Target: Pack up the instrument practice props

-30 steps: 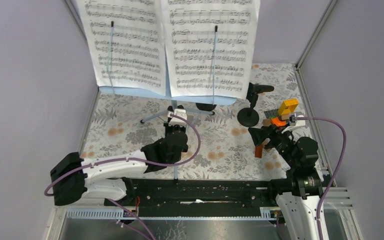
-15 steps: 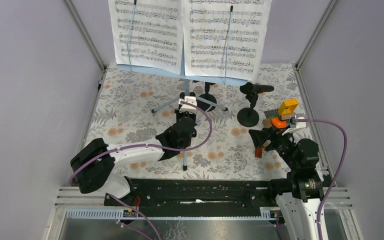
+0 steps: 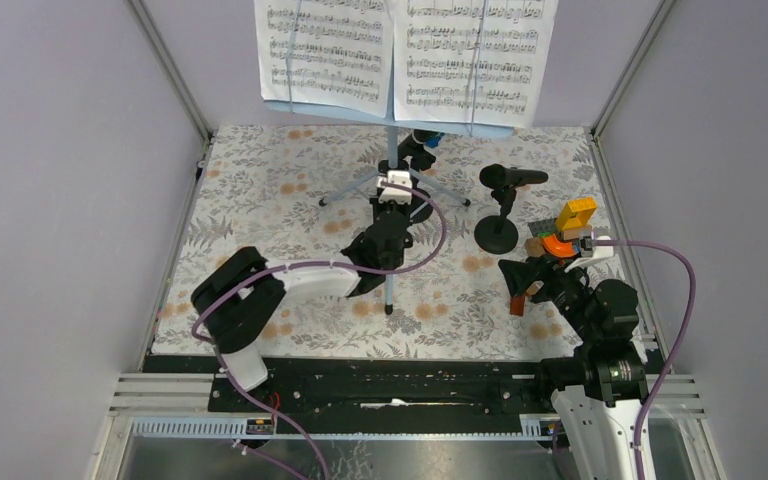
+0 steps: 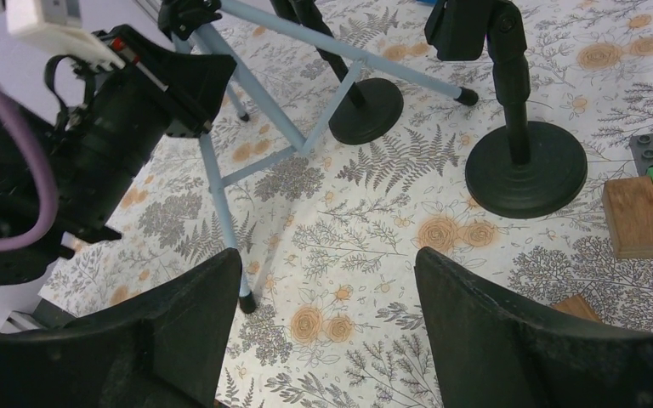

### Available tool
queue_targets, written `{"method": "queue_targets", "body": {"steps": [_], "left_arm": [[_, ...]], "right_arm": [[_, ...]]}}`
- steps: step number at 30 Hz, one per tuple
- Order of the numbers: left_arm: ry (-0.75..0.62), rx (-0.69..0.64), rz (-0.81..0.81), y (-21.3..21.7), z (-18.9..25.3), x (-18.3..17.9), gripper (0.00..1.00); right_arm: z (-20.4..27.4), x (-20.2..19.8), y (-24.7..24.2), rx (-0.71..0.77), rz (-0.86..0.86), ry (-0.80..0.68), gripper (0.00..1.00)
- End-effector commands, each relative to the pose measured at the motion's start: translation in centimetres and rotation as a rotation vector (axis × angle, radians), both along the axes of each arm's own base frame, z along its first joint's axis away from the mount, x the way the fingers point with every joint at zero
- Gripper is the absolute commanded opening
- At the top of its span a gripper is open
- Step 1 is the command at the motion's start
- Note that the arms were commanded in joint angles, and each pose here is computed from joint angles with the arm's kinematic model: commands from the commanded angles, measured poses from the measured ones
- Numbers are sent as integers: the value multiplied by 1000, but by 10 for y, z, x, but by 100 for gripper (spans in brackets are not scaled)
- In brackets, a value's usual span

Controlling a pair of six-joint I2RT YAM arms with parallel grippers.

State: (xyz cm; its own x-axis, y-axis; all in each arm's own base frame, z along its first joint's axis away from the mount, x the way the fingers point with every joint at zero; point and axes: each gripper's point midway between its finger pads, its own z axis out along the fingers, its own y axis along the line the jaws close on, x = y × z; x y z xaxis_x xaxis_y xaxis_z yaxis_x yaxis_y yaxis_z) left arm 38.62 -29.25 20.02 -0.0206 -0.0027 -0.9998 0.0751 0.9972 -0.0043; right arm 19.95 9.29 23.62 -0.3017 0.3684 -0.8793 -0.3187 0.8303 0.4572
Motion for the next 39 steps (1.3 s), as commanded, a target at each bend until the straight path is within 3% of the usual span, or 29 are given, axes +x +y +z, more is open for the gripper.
{"method": "queue_targets", "body": {"steps": [1,7,12,16,21,24,32,39], "left_arm": [[114,110,-4,-1,-54,29,0],[110,143,142,7,-65,54,0],[140,151,127,1,-80,56,1],[153,115,48,-2,-81,45,41],[137,91,8,1,-65,33,77],[115,86,-2,5,-47,22,93],[73,-75,-178,6,6,-46,99],[205,-235,-344,14,8,-111,99]], "right_arm": [[23,-3,-2,-9,-9,-64,82],[24,-3,-4,-13,-16,-68,82],[25,-3,-6,-23,-24,-69,84],[24,-2,-7,-29,-34,-63,90],[24,1,-7,-18,-35,-37,94],[27,1,-7,-15,-38,-39,95],[47,-2,-12,-17,-70,-72,97],[55,-5,-24,-31,-139,-27,100]]}}
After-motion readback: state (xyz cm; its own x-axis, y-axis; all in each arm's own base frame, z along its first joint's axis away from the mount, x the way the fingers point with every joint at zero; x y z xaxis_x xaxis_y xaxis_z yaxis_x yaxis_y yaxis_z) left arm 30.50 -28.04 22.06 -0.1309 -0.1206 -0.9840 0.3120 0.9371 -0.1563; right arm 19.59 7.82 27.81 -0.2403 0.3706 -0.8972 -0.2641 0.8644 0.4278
